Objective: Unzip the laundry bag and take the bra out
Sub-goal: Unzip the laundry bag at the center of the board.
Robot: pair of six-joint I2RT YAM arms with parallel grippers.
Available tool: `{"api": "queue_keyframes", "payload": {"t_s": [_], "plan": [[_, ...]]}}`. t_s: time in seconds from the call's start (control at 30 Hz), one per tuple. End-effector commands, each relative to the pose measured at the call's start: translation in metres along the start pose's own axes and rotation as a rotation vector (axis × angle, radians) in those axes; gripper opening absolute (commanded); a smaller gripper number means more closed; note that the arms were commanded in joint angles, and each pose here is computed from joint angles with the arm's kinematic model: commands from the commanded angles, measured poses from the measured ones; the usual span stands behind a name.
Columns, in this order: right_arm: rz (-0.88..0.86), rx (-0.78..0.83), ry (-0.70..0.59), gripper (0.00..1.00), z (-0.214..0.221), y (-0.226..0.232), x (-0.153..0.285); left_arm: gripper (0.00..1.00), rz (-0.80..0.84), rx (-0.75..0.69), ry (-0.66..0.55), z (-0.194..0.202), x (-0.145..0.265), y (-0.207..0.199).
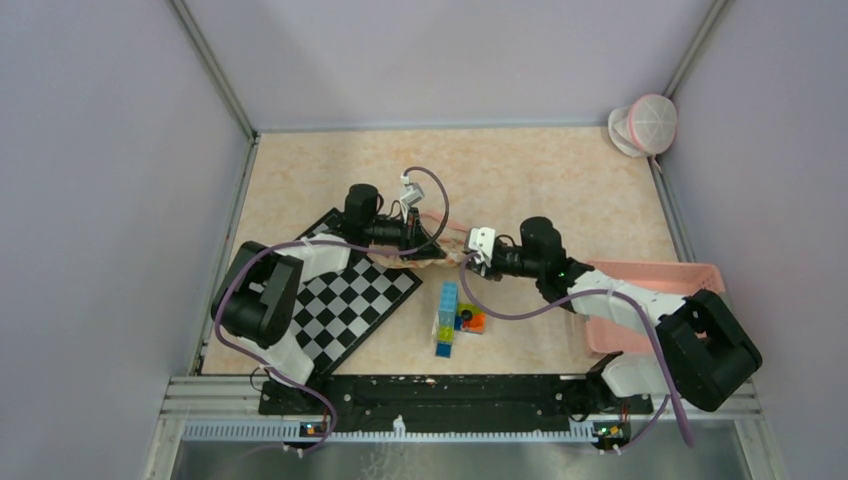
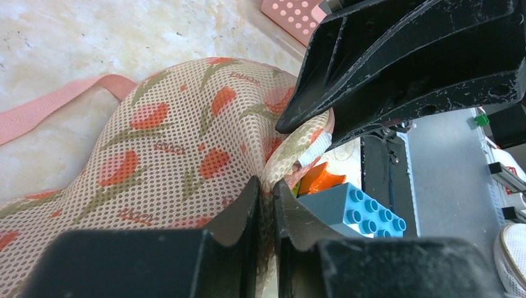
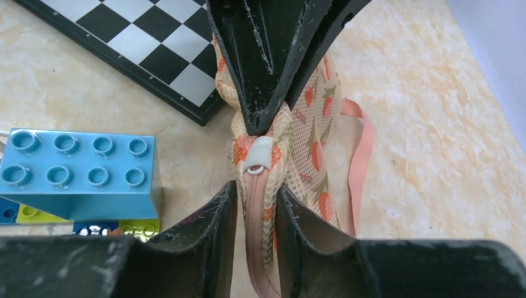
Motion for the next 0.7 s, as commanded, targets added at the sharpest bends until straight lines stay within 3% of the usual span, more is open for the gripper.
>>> {"api": "queue_keyframes", "payload": {"t_s": [0.0,0.13,0.3,0.47,0.6,0.67], "plan": [[-0.008,0.099,-0.094,0.28,-0.033,-0.012,0.0,0.12,0.013,-0.07,-0.014,-0.015,0.001,0.001],[-0.023,0.114,-0.089,0.28,-0.033,-0.013,-0.002,0.07,0.031,-0.08,-0.005,-0.017,0.001,0.001],[-0.035,0.135,-0.088,0.34,-0.035,-0.015,-0.006,0.07,0.034,-0.075,0.003,-0.017,0.0,0.001],[-0.041,0.154,-0.073,0.32,-0.033,-0.017,-0.011,0.07,0.038,-0.066,0.004,-0.018,0.0,0.001],[-0.045,0.158,-0.069,0.11,-0.033,-0.018,-0.013,0.13,0.034,-0.038,0.001,-0.019,0.0,0.0],[-0.054,0.158,-0.067,0.07,-0.032,-0.017,-0.014,0.15,0.035,-0.027,-0.017,-0.021,0.0,-0.001]]}}
Point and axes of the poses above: each gripper's point midway between its finger pads, its own x axis back along the fingers, its own y axis along the line the jaws close on, z = x × y, the point moved 8 cm from there along x, back along the fingers, and after that the axes turned 1 degree about -x, right-handed, at the moved point
